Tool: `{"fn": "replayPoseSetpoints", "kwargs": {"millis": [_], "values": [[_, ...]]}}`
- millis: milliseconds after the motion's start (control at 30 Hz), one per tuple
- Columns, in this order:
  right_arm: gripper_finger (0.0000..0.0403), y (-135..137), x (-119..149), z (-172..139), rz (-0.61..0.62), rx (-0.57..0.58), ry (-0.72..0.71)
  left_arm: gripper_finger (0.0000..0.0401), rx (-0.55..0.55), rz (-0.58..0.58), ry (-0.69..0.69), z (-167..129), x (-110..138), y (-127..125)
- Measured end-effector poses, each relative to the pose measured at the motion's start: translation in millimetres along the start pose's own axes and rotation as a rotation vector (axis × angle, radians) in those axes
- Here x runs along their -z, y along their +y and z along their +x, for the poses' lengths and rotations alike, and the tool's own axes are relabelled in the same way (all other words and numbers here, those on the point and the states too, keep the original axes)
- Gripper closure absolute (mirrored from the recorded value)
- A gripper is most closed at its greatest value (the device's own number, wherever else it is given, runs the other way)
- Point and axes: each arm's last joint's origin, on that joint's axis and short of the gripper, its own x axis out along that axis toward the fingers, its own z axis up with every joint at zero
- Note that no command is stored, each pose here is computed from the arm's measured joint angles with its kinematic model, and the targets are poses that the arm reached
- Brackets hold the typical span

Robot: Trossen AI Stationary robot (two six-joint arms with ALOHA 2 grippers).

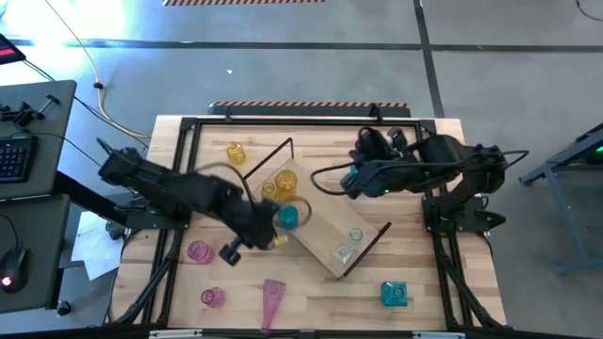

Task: Sort vases onto shelf
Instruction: Put the bottom right pink crystal vase on the shelf

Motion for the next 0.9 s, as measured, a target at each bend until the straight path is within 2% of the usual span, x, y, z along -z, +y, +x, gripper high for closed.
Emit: {"fn": "replayPoseSetpoints", "kwargs": {"millis": [200,333,533,600,733,800,900], "values": [[0.0403,-13.0,-3.5,-10.2,-0.001,0.014,-0.046,0.0401,-0.036,0.151,0.007,33.6,-20.7,-28.7],[0.0403,-12.8,-3.4,-10.1,-0.01,0.012,-0.044,0.0401,-0.04,0.192,-0.023,56.6,-33.2,-41.8],[0.0403,-11.3,-2.0,-10.2,-0.011,-0.037,0.0,0.0401,0.009,0.218,0.029,84.2,-36.9,-65.6],[0.0403,-10.4,-1.2,-11.0,-0.013,-0.049,0.008,0.0401,0.06,0.228,0.053,89.0,-35.5,-75.0],[0.0403,-8.7,0.1,-12.5,-0.001,-0.061,0.014,0.0401,0.235,0.267,0.075,92.6,-32.2,-90.7],[0.0403,-8.7,0.1,-12.5,0.002,-0.062,0.014,0.0401,0.297,0.245,0.074,91.8,-31.7,-94.8],[0.0403,-8.7,0.1,-12.4,0.046,-0.061,0.016,0.0401,0.321,0.181,0.08,91.6,-31.7,-95.0]]}}
